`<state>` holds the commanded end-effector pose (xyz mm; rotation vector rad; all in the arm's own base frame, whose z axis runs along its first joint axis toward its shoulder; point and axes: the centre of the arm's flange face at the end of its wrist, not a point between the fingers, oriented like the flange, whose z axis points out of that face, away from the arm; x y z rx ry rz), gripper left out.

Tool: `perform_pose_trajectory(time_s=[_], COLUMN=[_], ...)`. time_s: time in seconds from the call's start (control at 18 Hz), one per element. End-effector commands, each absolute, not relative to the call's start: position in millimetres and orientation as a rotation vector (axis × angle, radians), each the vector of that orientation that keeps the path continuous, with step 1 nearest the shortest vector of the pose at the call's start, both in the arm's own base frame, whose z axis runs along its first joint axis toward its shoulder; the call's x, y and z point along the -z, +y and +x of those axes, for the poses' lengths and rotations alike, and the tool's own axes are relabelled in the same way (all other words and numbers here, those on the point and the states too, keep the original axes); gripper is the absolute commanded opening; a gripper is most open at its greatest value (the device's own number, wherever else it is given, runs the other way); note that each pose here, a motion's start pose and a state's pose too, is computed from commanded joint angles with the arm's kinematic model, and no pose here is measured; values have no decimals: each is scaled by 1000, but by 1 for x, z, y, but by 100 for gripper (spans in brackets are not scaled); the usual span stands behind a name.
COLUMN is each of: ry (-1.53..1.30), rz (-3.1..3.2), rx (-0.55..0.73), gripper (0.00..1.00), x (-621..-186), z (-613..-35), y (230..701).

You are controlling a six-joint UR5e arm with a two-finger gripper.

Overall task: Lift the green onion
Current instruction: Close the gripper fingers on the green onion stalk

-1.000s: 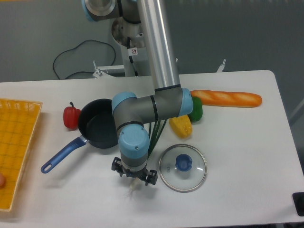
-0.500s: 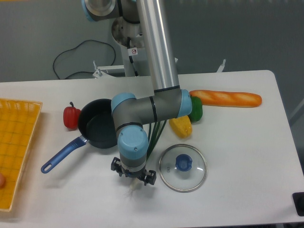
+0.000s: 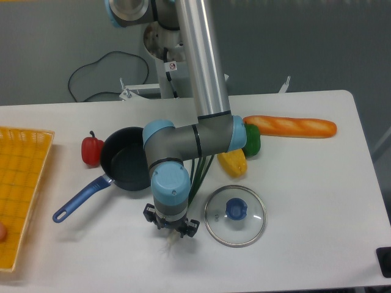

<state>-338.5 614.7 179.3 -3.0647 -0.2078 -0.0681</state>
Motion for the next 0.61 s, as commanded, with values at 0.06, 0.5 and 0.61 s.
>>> perform_pose_trajectory(time_s=[0.06, 0.5, 0.61], ry=[-208, -221, -221], rz=[-3065, -3059, -3058], rx=[68, 60, 58], gripper=[65, 27, 20], x=[-179, -185, -186], z=[-339, -339, -339], y=[615, 615, 615])
